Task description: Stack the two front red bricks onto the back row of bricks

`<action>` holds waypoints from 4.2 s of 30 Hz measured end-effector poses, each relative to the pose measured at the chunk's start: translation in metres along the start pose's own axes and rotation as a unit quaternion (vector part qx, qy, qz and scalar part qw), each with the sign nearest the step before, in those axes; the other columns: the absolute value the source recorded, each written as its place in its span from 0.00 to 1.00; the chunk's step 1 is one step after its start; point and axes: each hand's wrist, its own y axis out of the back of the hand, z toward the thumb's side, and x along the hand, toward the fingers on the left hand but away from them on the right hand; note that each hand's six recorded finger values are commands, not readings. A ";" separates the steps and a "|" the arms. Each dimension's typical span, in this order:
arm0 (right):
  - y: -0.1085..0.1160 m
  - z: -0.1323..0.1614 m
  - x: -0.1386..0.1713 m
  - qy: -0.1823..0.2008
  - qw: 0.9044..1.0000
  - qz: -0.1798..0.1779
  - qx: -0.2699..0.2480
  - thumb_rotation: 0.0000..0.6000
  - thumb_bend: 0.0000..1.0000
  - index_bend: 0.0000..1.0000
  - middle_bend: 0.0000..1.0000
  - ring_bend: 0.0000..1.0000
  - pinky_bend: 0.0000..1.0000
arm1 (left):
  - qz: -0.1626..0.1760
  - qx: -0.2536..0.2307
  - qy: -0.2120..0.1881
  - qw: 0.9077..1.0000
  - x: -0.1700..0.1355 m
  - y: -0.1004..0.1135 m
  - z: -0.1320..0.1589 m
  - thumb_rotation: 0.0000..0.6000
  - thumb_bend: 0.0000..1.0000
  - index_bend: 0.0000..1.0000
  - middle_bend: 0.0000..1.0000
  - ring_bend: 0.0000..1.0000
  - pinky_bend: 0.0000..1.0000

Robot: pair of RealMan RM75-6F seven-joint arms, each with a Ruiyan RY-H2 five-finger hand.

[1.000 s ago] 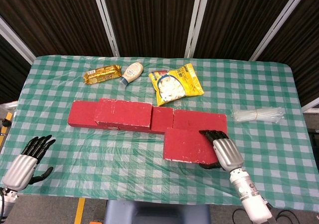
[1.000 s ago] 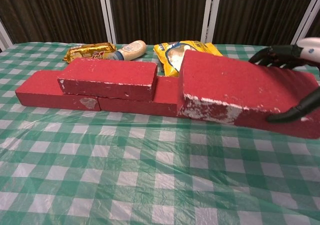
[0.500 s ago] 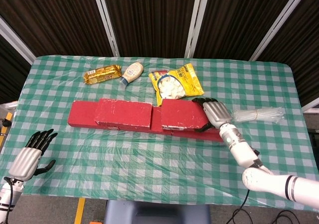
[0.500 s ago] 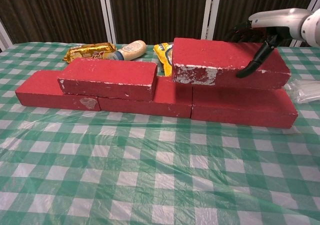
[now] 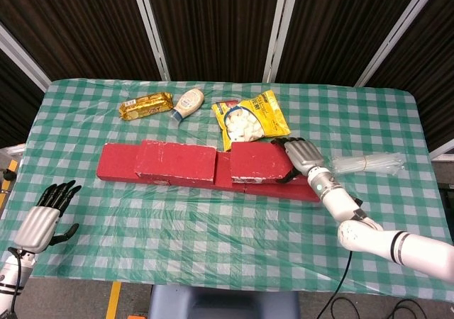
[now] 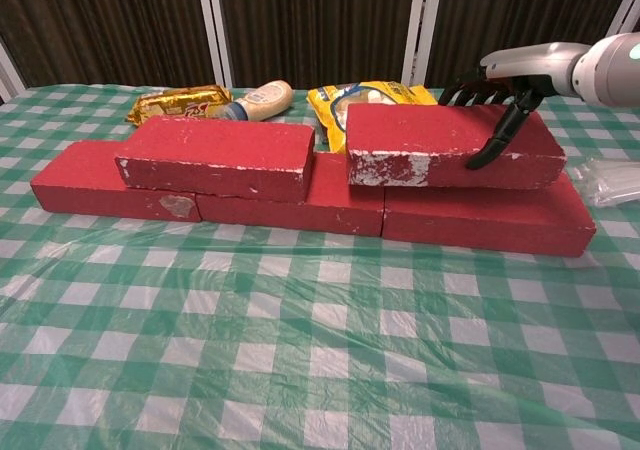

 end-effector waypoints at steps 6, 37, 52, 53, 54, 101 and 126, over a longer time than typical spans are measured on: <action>0.001 0.007 -0.002 -0.004 0.999 -0.032 -0.023 1.00 0.08 0.52 0.41 0.36 0.44 | -0.001 -0.002 -0.006 1.000 0.000 0.000 0.001 1.00 0.34 0.00 0.00 0.00 0.02; -0.026 0.041 -0.004 -0.019 1.000 -0.016 0.003 1.00 0.08 0.40 0.41 0.32 0.39 | 0.000 -0.012 -0.012 1.000 -0.003 0.005 -0.001 1.00 0.35 0.00 0.00 0.00 0.02; -0.031 0.042 -0.003 -0.030 1.000 0.003 0.006 1.00 0.08 0.00 0.09 0.03 0.26 | 0.001 -0.014 -0.014 1.000 -0.003 0.005 0.001 1.00 0.35 0.00 0.00 0.00 0.02; -0.031 0.042 -0.003 -0.031 0.999 0.004 0.006 1.00 0.08 0.00 0.08 0.02 0.25 | 0.002 -0.015 -0.015 1.000 -0.003 0.005 0.001 1.00 0.35 0.00 0.00 0.00 0.02; -0.031 0.042 -0.003 -0.032 0.999 0.004 0.006 1.00 0.08 0.00 0.08 0.02 0.25 | 0.002 -0.014 -0.015 1.000 -0.003 0.006 0.001 1.00 0.35 0.00 0.00 0.00 0.02; -0.003 -0.102 0.062 -0.099 0.995 -0.017 -0.008 0.50 0.06 0.40 0.00 0.00 0.00 | 0.004 -0.013 -0.047 0.999 -0.001 -0.003 0.016 1.00 0.36 0.00 0.00 0.00 0.02; -0.037 -0.054 0.042 -0.056 0.998 0.028 0.002 0.52 0.06 0.38 0.00 0.00 0.00 | 0.000 -0.015 -0.040 0.999 -0.002 -0.002 0.012 1.00 0.36 0.00 0.00 0.00 0.02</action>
